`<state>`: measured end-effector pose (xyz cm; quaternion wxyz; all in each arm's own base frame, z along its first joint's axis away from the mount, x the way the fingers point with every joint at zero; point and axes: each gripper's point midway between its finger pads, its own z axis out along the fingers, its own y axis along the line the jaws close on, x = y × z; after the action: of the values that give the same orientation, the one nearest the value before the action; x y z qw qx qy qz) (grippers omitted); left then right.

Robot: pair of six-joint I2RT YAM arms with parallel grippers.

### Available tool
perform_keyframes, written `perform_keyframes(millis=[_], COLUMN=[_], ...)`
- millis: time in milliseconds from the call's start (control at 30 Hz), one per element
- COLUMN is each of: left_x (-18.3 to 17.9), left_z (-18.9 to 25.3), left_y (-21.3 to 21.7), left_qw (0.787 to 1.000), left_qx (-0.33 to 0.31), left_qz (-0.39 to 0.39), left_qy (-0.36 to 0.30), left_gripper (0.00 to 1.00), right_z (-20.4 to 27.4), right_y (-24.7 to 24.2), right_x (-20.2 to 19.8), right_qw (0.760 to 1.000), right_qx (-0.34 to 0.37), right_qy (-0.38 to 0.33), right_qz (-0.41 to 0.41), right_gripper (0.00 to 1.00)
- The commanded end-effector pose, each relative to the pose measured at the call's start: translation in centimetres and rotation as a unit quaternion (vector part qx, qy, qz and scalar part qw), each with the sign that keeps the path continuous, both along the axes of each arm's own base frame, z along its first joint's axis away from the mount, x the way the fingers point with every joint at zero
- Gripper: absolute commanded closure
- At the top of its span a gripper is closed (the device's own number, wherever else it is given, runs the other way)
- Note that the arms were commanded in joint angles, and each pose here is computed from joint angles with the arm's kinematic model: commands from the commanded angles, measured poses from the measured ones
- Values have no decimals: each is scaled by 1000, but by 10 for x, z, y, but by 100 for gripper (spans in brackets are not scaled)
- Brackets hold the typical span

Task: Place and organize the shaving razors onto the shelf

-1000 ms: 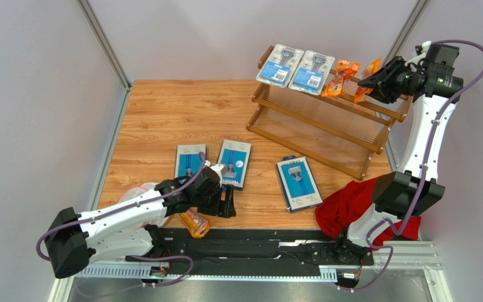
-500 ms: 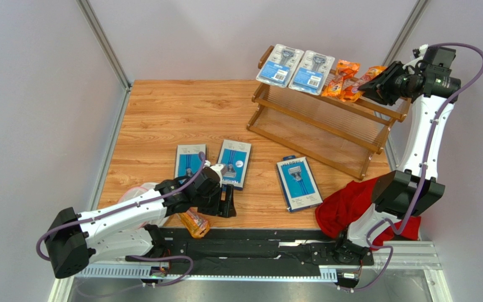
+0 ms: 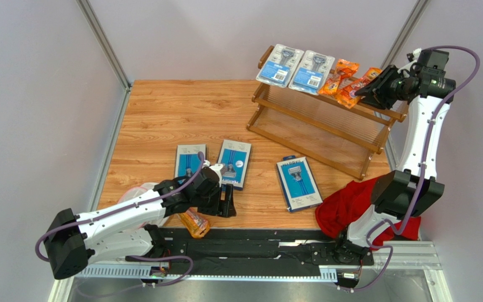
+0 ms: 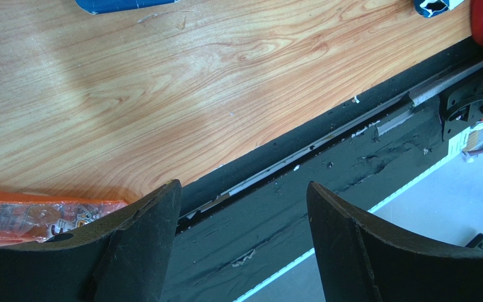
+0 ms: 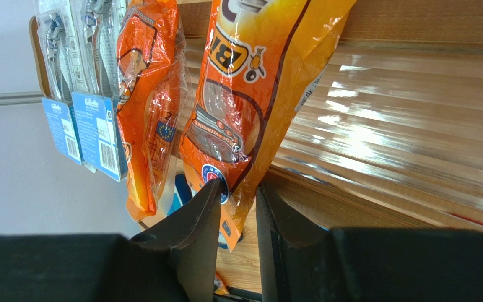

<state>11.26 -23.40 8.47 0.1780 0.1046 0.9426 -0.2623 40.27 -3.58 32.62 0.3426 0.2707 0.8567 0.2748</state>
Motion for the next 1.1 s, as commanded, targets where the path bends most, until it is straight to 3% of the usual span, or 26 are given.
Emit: perform_keyframes(millis=[0,200,700,933,1067], left_x=[1,2,12,29,29], left_z=[5,9,43,48,38], left_y=[-3,-2,7,31,51], left_qw=[1000,1000,999,993,987], left_qx=[-17,-18,1,69,98], left_qz=[5,6,16,82,123], left_qy=[-4,-7,-41,-57,-32], left_gripper=[19,19,17,15,14], right_z=[29,42,94,92,83], right_y=[3,3,46,67,81], right_x=[-15,-30,-87,-100,-106], right_qw=[999,997,987,984,983], right_qx=[-31,-52,-67,-76,-83], right_qy=[-41,-56,-148,-156,-151], right_qz=[0,-12,16,49,67], right_gripper=[55,31,14,12,12])
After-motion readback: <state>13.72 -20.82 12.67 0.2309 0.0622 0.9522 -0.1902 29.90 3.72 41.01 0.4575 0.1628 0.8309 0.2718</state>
